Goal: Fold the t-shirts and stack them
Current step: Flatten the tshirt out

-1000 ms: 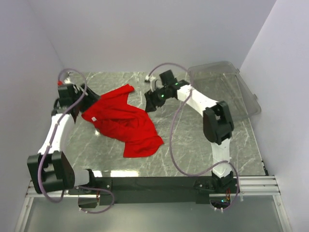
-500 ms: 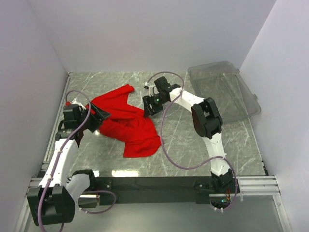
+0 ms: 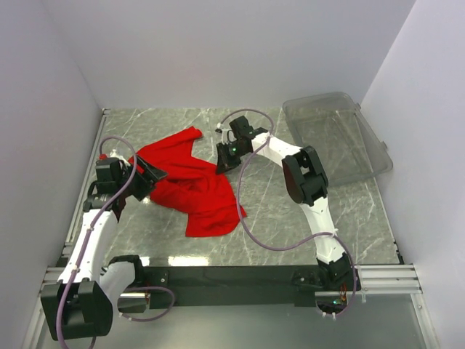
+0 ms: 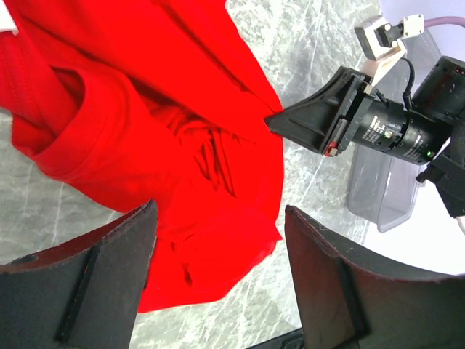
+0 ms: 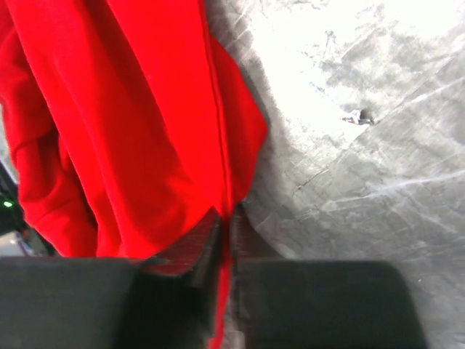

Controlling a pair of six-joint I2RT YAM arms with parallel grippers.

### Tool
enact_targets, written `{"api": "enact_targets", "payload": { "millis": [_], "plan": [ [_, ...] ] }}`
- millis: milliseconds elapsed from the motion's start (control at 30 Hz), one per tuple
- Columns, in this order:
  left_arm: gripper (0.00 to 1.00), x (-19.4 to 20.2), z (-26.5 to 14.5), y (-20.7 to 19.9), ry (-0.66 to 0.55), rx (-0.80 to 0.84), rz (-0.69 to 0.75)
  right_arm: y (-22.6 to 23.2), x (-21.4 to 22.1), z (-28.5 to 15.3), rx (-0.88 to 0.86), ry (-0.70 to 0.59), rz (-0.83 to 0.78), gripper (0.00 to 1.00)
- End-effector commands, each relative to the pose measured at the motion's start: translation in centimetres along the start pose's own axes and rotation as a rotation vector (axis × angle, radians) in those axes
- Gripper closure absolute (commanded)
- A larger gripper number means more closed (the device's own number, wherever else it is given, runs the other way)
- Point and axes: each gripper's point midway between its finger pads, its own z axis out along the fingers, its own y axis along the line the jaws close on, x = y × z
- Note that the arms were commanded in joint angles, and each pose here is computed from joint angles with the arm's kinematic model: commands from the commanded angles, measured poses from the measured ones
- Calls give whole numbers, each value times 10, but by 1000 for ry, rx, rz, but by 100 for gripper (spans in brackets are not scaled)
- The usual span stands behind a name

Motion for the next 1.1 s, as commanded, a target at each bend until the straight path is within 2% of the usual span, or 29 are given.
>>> {"api": "enact_targets", "payload": {
  "millis": [0,33,233,333,433,467,533,600,767,800,833,867,900,933,967,1000,1067],
  "plan": [
    [24,-2,-6,-19,-8,69,11,7,-32,-22,23,-95,-92,95],
    [24,2,-3,-18,5,73,6,-2,-32,-26,70,-105,-119,100],
    [24,18,7,-18,67,83,11,-1,-75,-90,236,-268,-360,100],
    [24,20,12,-18,74,77,20,-8,-100,-125,401,-318,-497,100],
    [24,19,15,-16,75,69,27,-26,-132,-162,646,-382,-633,100],
    [24,25,16,-19,93,76,42,-34,-142,-182,763,-414,-642,100],
    [24,29,19,-19,106,74,52,-39,-160,-201,865,-475,-682,100],
    [24,33,22,-22,116,86,64,-45,-170,-211,947,-484,-697,100],
    [24,49,33,-30,165,96,97,-75,-181,-206,1058,-467,-683,100],
    [24,55,35,-38,183,113,114,-72,-188,-213,1053,-491,-664,97],
    [24,60,39,-39,199,109,120,-71,-181,-206,1007,-451,-663,89],
    [24,64,42,-42,210,109,123,-71,-180,-209,978,-446,-651,69],
    [24,71,49,-50,223,119,132,-63,-169,-198,873,-417,-652,62],
    [24,75,53,-55,231,123,133,-48,-169,-213,828,-448,-655,57],
    [24,79,59,-61,235,130,134,-40,-163,-215,780,-455,-648,45],
    [25,84,64,-78,232,152,135,-46,-143,-208,733,-418,-631,39],
    [25,96,85,-81,260,109,108,-19,-132,-222,630,-454,-641,38]
  ]
}}
